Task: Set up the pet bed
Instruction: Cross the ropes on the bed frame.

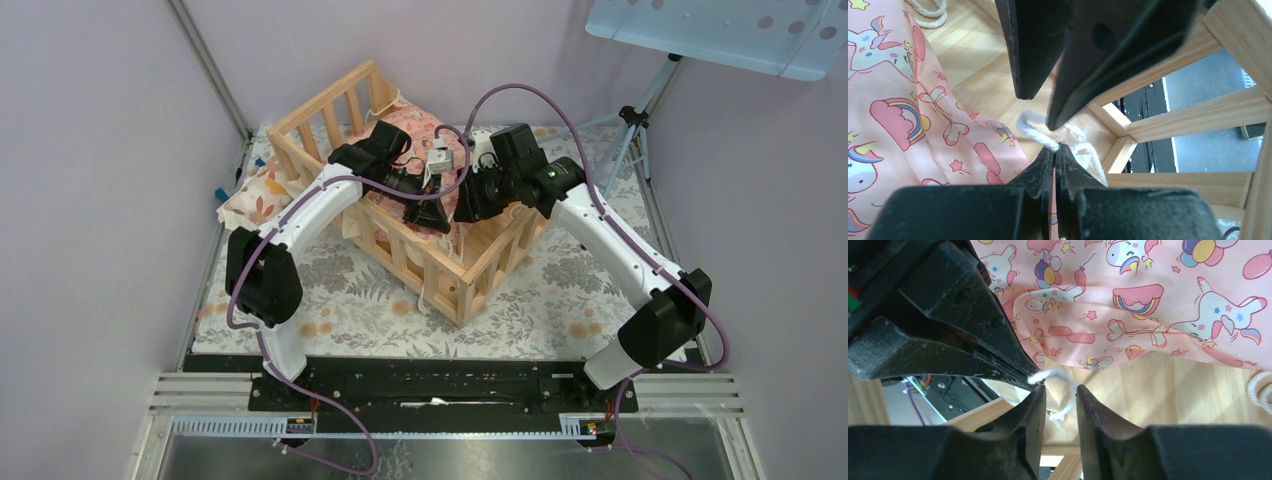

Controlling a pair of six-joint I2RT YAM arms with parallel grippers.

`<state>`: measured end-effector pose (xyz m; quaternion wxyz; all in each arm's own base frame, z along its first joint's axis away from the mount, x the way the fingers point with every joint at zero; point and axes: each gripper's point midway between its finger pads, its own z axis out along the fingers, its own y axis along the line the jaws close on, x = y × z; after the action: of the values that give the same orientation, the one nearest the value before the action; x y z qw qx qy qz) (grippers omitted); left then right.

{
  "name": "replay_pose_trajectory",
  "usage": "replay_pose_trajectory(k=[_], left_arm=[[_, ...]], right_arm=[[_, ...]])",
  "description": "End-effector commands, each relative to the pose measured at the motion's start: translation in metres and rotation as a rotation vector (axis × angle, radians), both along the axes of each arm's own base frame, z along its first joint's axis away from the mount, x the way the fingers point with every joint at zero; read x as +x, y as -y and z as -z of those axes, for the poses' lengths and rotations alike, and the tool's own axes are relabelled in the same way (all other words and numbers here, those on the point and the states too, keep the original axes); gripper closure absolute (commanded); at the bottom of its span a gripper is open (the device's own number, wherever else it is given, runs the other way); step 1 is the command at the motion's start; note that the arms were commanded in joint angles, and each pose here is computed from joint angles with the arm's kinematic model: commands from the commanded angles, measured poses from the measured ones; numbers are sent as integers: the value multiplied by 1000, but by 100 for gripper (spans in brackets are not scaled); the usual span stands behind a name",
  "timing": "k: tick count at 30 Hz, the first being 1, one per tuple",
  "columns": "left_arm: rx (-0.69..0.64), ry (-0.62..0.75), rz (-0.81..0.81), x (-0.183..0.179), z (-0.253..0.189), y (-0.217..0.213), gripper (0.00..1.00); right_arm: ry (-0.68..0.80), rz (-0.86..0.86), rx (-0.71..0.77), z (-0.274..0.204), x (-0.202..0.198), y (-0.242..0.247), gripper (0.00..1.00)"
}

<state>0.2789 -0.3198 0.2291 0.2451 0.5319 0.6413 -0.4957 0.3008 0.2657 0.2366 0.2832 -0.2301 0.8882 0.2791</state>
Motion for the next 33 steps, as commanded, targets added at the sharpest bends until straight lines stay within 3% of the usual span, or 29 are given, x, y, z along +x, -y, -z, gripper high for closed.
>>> replay_pose_trajectory(k=[1, 3, 6, 14, 26, 33], left_arm=[[-28, 115, 4, 4, -24, 0, 100], [-26, 124, -1, 5, -25, -1, 100], [-25, 140, -11, 8, -26, -1, 100], [-61, 213, -80, 20, -42, -15, 100], [-84, 215, -82, 17, -46, -22, 100], [-83, 219, -78, 16, -46, -22, 100]], right_arm=[[69, -24, 11, -25, -2, 4, 55], [56, -37, 9, -23, -5, 4, 46], [30, -60, 11, -18, -8, 1, 43], [16, -55, -4, -7, -1, -2, 52], [72, -21, 88, 0, 21, -20, 49], [50, 14, 41, 17, 34, -20, 53]])
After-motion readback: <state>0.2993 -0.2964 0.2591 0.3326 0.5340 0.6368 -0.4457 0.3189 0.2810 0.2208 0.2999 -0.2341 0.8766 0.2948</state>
